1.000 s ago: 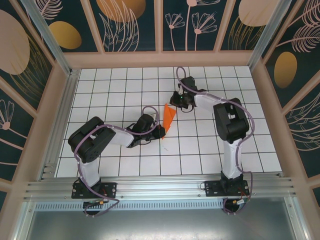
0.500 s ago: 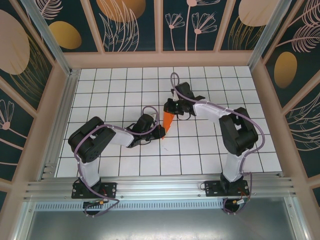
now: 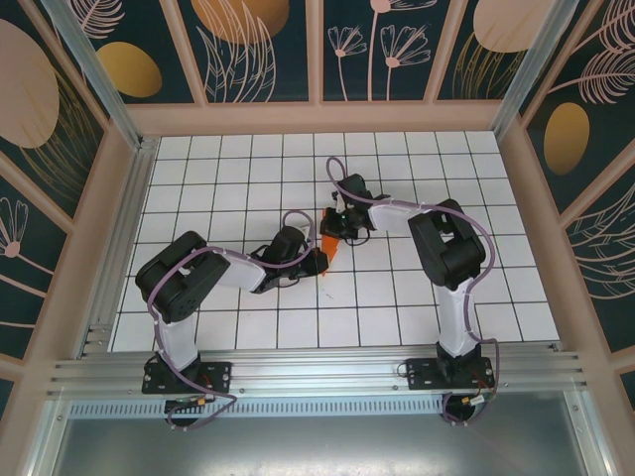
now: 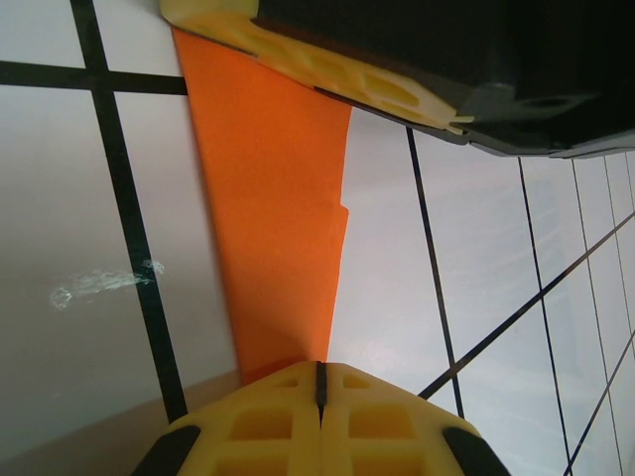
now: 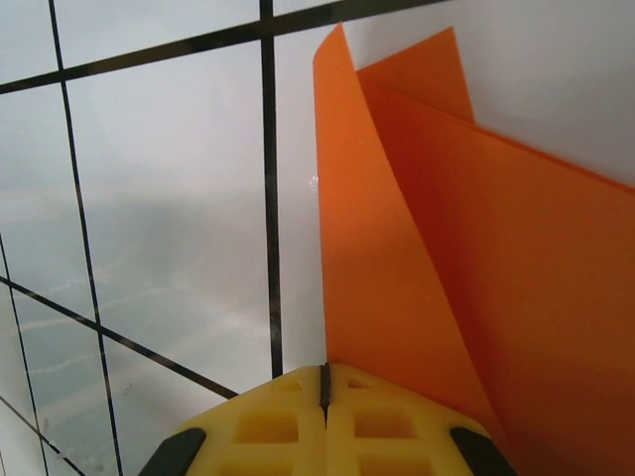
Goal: Fold a paper plane with a square sheet of paper (pick it up from the middle)
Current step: Fold the wing for the fifth time at the center of the table.
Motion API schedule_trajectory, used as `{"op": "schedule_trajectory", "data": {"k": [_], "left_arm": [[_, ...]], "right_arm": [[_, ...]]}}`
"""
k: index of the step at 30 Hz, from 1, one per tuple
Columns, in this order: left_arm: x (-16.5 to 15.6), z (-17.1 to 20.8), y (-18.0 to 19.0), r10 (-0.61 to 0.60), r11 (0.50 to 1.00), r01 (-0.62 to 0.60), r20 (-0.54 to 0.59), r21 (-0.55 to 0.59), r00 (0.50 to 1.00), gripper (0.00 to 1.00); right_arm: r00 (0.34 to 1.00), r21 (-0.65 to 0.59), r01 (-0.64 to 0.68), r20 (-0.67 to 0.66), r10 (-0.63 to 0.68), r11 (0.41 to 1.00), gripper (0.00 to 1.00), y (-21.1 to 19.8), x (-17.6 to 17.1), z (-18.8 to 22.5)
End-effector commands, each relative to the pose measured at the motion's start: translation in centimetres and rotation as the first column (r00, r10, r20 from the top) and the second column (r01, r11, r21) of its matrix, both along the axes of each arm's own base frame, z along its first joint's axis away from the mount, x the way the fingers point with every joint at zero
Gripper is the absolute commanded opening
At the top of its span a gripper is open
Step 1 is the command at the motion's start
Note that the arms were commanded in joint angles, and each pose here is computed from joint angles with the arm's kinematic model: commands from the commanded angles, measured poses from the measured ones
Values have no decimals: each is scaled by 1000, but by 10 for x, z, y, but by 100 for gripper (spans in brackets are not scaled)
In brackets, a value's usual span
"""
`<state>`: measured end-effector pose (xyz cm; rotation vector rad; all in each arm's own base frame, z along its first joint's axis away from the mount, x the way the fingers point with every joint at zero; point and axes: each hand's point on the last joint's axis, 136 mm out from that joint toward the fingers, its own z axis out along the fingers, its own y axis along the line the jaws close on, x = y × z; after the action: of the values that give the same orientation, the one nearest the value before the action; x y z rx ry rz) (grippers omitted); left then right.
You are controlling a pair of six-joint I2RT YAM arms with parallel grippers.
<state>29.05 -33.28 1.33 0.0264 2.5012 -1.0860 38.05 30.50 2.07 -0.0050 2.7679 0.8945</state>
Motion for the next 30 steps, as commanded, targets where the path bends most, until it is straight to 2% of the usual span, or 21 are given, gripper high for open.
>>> {"op": "schedule_trajectory", "data": {"k": [1, 16, 21, 25, 30], "left_arm": [[-76, -92, 46, -34, 963, 111, -301, 244, 953, 0], [-88, -99, 53, -40, 960, 127, -327, 248, 944, 0], [-85, -96, 53, -33, 959, 120, -318, 256, 947, 0], [-69, -61, 36, -47, 977, 98, -254, 190, 966, 1], [-38, -2, 17, -32, 993, 44, -114, 113, 993, 10]], "right_arm": [[998, -21, 57, 37, -56, 998, 0, -7, 24, -4], [988, -18, 140, 68, -138, 990, 0, -17, 68, -8], [991, -5, 124, 45, -123, 992, 0, -14, 64, -9], [994, -6, 109, 9, -109, 994, 0, -18, 44, -14], [996, 9, 89, -32, -89, 996, 0, -18, 12, -12]]}}
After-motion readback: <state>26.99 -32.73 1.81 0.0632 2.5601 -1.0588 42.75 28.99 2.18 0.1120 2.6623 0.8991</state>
